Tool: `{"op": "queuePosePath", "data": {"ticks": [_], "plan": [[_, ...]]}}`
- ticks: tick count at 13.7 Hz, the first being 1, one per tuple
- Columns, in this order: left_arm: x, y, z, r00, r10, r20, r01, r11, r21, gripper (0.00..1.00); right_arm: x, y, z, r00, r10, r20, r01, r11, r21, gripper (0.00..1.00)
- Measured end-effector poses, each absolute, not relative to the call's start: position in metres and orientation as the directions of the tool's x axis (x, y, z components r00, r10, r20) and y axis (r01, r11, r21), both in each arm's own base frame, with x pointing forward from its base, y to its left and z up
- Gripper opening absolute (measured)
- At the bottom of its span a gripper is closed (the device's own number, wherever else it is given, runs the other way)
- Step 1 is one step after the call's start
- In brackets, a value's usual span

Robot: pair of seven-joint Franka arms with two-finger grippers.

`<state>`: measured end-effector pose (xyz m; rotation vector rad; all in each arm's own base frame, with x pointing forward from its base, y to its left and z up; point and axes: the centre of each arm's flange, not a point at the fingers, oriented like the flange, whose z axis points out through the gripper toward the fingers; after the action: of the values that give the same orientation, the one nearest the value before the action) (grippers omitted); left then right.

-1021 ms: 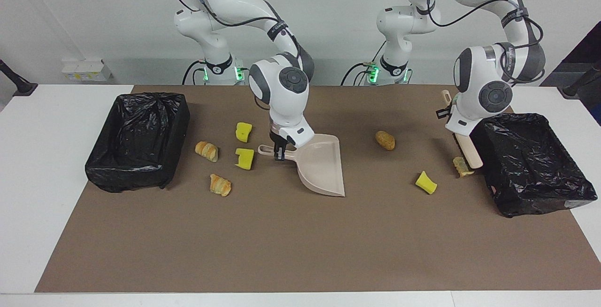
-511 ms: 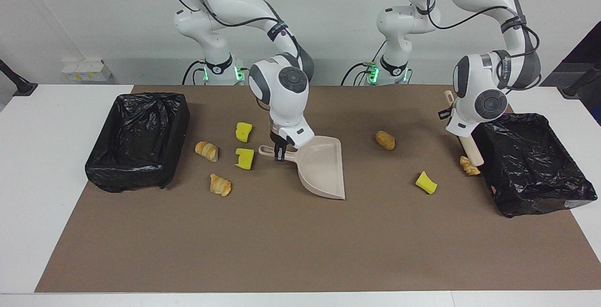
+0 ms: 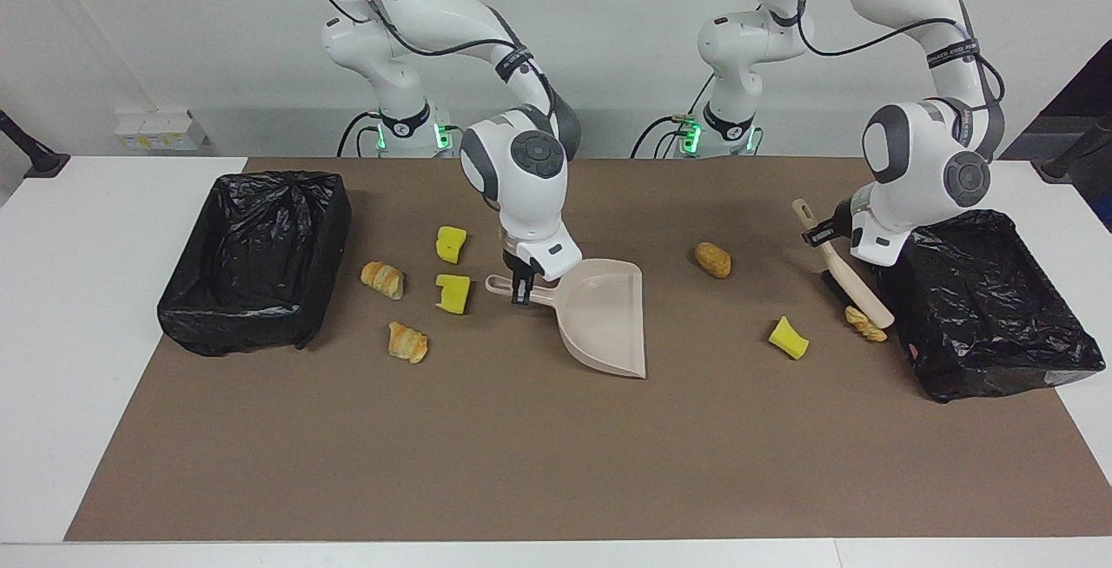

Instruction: Sweep and dump trash in bin

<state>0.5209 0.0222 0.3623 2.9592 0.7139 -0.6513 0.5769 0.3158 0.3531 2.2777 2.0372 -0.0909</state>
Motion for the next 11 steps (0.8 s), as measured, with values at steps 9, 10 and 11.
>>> {"op": "queuePosePath", "data": {"ticks": [9,10,11], "plan": [[0.53,-0.029,0.469,0.912,0.252,-0.325,0.262,-0.965,-0.015,0.26,0.579,0.319,0.348,0.141,0.987,-0.082,0.99,-0.138,0.042,0.32],[0.528,-0.017,0.468,0.933,0.154,-0.326,0.147,-0.988,-0.046,0.26,0.579,0.319,0.348,0.141,0.987,-0.082,0.99,-0.138,0.042,0.32],[0.529,-0.004,0.466,0.942,0.051,-0.333,0.027,-0.997,-0.075,0.26,0.579,0.319,0.348,0.141,0.987,-0.082,0.99,-0.138,0.042,0.32]]}}
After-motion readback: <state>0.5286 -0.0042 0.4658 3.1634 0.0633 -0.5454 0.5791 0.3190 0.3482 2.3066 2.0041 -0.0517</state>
